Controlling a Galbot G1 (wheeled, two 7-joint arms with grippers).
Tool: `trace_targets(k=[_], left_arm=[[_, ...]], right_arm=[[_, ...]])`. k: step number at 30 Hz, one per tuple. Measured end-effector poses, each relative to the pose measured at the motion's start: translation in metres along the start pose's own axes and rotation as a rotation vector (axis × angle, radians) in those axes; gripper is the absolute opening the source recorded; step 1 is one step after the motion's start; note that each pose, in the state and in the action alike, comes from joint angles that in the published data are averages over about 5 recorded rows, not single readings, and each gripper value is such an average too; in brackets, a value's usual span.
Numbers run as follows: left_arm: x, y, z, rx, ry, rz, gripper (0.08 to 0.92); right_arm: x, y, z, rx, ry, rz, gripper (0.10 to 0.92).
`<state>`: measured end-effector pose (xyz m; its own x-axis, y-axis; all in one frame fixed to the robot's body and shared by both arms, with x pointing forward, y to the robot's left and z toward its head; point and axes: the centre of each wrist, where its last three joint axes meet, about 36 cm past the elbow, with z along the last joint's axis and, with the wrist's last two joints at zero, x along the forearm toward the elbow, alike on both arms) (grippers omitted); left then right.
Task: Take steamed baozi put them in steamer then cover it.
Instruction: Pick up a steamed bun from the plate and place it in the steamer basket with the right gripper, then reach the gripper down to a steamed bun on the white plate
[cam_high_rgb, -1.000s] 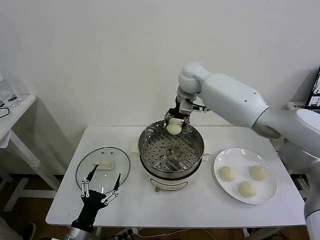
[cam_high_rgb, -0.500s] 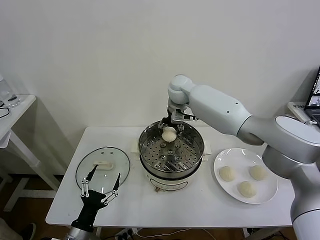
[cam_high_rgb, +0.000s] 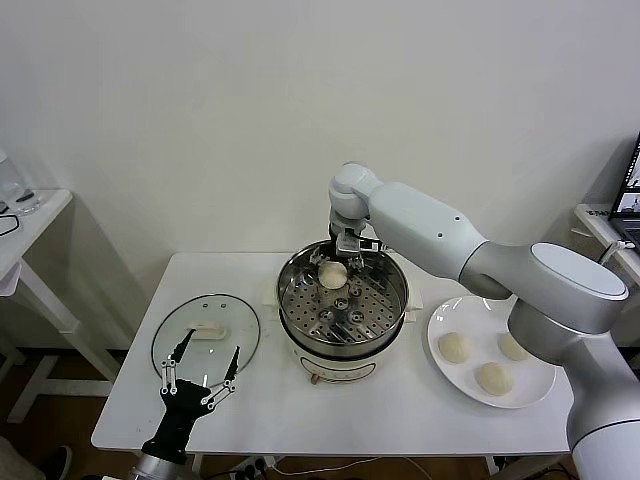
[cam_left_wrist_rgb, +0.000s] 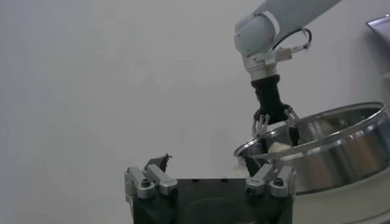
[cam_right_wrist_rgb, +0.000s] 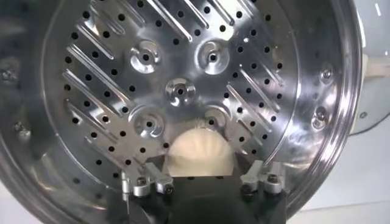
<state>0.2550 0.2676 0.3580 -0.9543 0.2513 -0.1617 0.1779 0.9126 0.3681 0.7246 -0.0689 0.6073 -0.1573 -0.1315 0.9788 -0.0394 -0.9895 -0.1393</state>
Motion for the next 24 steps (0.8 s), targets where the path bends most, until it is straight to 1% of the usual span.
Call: trace_targets(k=[6, 10, 13, 17, 20, 24], left_arm=[[0.0, 0.001, -0.001, -0.001, -0.001, -0.001, 0.823], [0.0, 0.001, -0.001, -0.001, -0.003, 0.0, 0.823], [-0.001, 0.0, -0.002, 0.0, -0.006, 0.003, 0.823], [-0.002, -0.001, -0.002, 0.001, -0.011, 0.01, 0.823], [-0.004, -0.001, -0.003, 0.001, -0.015, 0.015, 0.823], [-0.005, -0.002, -0.003, 0.002, -0.018, 0.018, 0.823]], right_arm=[[0.025, 0.016, 0.002, -0.027, -0.047, 0.036, 0.823], [0.054, 0.043, 0.009, -0.126, -0.071, 0.066, 0.823], [0.08, 0.073, 0.017, -0.28, -0.076, 0.088, 0.823], [0.107, 0.119, 0.023, -0.547, -0.08, 0.109, 0.823], [0.113, 0.158, 0.021, -0.744, -0.091, 0.104, 0.823], [0.106, 0.214, 0.013, -0.977, -0.108, 0.075, 0.823]])
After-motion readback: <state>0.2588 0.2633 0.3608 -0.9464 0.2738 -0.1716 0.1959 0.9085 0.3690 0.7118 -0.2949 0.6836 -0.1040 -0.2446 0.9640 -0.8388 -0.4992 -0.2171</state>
